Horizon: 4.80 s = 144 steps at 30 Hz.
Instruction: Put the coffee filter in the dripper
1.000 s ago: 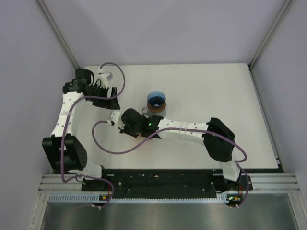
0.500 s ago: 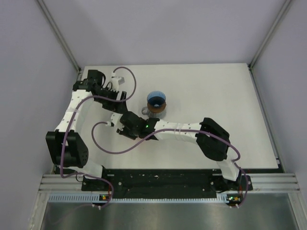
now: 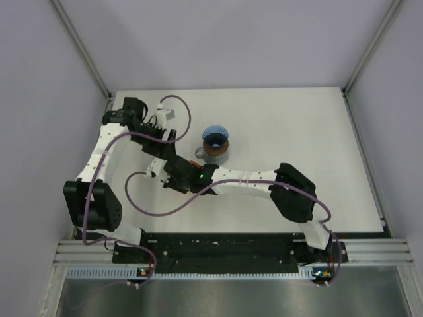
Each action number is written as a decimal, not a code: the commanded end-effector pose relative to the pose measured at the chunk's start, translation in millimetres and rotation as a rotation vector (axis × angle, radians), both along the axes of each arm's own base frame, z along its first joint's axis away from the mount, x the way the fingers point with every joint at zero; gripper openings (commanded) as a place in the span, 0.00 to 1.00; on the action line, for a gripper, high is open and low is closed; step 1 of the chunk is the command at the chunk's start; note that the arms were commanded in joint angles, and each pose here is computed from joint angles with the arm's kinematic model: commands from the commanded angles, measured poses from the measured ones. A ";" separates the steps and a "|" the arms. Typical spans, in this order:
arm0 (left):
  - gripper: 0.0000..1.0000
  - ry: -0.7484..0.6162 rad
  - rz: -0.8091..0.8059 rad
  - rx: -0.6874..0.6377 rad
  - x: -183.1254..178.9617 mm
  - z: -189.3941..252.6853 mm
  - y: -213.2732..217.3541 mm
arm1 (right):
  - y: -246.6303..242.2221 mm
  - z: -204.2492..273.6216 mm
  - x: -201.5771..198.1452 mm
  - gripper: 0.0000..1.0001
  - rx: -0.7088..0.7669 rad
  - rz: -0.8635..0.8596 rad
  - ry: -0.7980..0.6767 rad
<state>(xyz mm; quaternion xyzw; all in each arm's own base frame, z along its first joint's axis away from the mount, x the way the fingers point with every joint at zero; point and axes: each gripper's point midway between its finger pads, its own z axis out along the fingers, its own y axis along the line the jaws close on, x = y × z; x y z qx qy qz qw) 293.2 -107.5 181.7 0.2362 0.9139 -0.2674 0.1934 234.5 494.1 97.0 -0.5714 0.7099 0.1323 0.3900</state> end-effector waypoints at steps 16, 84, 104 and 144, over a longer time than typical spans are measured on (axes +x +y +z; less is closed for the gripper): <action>0.89 0.039 0.060 -0.023 -21.5 6.5 24.6 | 6.4 74.4 15.1 0.00 0.365 -0.006 0.102; 0.00 -0.093 0.025 0.100 -0.5 -3.3 -9.8 | -66.2 60.5 -13.5 0.27 0.350 -0.128 0.158; 0.00 -0.088 0.018 0.105 -1.1 -5.1 -9.6 | -58.3 37.5 -2.5 0.23 0.274 -0.152 0.154; 0.00 -0.078 0.016 0.131 0.9 -10.3 -7.6 | -55.8 55.7 -22.2 0.25 0.291 0.000 0.171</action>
